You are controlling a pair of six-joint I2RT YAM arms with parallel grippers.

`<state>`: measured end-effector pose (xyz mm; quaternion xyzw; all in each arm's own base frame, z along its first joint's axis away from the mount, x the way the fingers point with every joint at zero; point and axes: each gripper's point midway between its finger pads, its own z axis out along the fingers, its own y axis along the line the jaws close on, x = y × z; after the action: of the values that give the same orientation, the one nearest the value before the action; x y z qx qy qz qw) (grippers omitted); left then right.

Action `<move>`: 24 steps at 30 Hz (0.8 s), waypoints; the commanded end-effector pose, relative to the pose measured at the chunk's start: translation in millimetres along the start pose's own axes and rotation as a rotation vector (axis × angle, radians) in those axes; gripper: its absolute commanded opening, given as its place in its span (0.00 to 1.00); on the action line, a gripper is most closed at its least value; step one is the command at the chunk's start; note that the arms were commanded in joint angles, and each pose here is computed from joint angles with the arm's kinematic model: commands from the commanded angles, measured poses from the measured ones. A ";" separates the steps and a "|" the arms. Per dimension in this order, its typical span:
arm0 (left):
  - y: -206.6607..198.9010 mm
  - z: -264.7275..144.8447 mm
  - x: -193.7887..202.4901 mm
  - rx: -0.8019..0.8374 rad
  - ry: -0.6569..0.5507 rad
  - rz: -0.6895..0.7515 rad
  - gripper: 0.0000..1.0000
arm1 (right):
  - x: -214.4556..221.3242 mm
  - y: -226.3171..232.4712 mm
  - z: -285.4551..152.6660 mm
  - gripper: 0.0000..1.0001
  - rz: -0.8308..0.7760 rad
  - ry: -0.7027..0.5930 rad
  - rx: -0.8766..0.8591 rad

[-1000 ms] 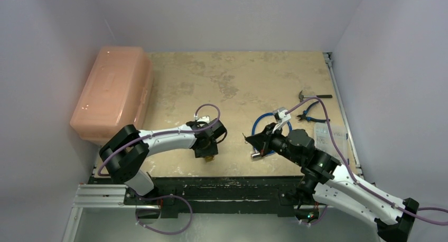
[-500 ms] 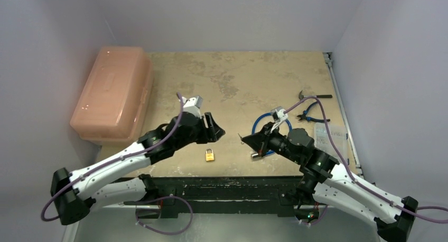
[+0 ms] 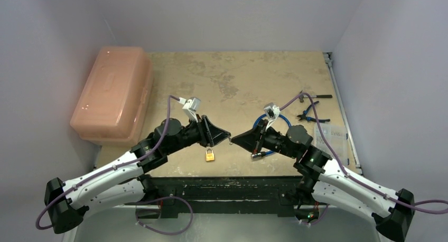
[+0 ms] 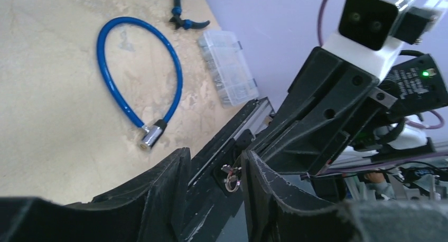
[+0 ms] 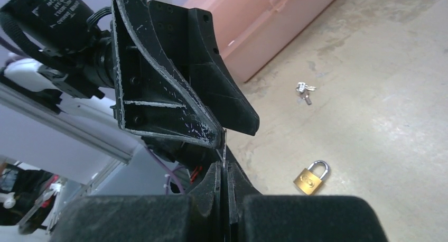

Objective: Unlock with the key

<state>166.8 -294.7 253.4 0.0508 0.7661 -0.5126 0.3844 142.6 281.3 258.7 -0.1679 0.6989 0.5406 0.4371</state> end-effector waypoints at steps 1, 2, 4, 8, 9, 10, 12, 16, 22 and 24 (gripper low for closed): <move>-35.7 -9.3 -16.9 0.157 -0.063 0.008 0.42 | -22.3 29.9 -0.4 0.00 -0.009 -0.058 -0.118; -36.5 -9.9 -17.2 0.161 -0.064 0.007 0.41 | -22.4 30.8 -0.8 0.00 -0.007 -0.059 -0.122; -38.0 -10.2 -16.4 0.170 -0.061 0.005 0.39 | -23.1 33.6 -1.4 0.00 -0.004 -0.062 -0.136; -41.8 -9.7 -13.6 0.198 -0.051 -0.004 0.34 | -25.6 38.7 -2.3 0.00 -0.002 -0.071 -0.160; -43.0 -9.8 -14.3 0.204 -0.054 -0.006 0.32 | -26.5 39.9 -2.7 0.00 -0.001 -0.074 -0.165; -44.2 -10.0 -14.9 0.210 -0.055 -0.007 0.31 | -26.8 40.5 -3.0 0.00 0.002 -0.077 -0.167; -45.9 -10.6 -15.6 0.217 -0.057 -0.009 0.29 | -28.1 41.9 -3.4 0.00 0.006 -0.082 -0.173; -48.4 -13.8 -16.5 0.227 -0.061 -0.012 0.28 | -30.3 42.9 -4.2 0.00 0.015 -0.093 -0.175; -49.4 -18.3 -17.3 0.231 -0.066 -0.022 0.04 | -31.4 43.8 -3.4 0.00 0.025 -0.101 -0.181; -48.2 -17.7 -17.1 0.225 -0.065 -0.029 0.00 | -32.8 44.8 -2.7 0.00 0.029 -0.107 -0.186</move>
<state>148.7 -297.6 294.9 0.0670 0.7047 -0.5891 0.3897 133.0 287.2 287.2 -0.1659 0.6593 0.5909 0.4344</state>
